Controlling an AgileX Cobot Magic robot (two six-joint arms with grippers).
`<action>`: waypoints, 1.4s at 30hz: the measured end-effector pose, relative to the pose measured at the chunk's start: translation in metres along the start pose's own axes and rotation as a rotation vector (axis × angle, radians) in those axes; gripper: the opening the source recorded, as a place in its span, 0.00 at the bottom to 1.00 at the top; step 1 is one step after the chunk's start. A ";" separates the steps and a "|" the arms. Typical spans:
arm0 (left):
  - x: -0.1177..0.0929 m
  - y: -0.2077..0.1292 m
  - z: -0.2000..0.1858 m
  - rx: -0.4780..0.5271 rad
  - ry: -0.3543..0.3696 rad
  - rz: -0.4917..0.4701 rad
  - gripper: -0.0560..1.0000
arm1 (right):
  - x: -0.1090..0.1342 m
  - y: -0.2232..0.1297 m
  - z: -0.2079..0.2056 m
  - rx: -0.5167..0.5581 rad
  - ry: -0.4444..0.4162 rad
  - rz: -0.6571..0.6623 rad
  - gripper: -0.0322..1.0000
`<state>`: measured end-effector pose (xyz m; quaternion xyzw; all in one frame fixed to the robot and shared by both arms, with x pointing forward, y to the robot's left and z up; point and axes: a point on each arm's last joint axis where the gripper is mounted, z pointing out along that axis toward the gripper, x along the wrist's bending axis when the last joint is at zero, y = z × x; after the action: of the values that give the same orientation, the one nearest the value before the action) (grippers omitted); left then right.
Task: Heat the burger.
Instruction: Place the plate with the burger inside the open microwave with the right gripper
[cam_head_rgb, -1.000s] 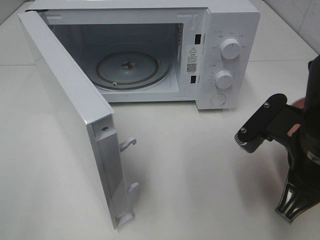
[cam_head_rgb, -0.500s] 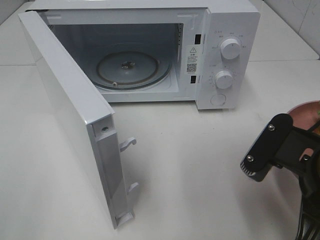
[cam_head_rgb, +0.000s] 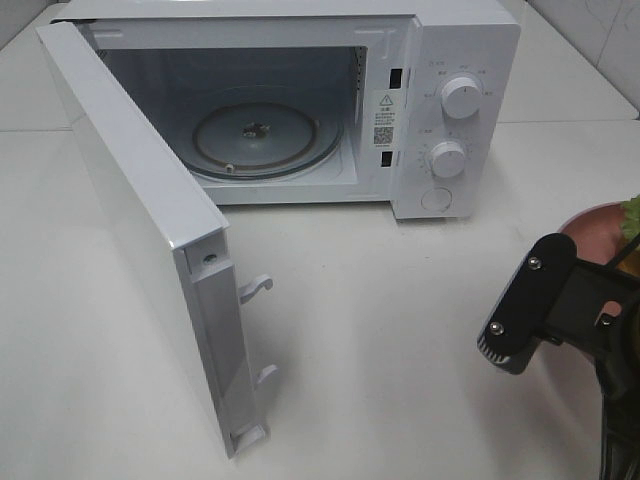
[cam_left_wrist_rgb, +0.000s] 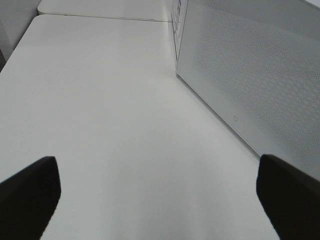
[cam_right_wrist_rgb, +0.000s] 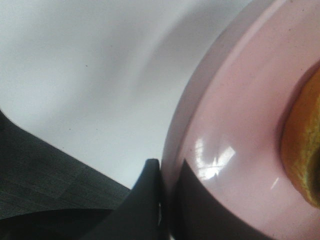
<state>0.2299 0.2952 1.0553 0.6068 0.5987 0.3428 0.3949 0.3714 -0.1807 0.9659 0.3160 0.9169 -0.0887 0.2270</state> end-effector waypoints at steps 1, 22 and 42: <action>0.000 0.000 0.000 0.000 0.000 0.000 0.99 | 0.000 0.000 0.000 0.000 0.000 0.000 0.06; 0.000 0.000 0.000 0.000 0.000 0.000 0.99 | 0.001 0.014 -0.001 -0.161 -0.024 -0.368 0.07; 0.000 0.000 0.000 0.000 0.000 0.000 0.99 | 0.004 0.020 -0.001 -0.232 -0.033 -0.594 0.09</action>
<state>0.2299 0.2952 1.0553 0.6068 0.5987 0.3428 0.3949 0.3807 -0.1627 0.9650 0.0049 0.9692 -0.0511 0.2408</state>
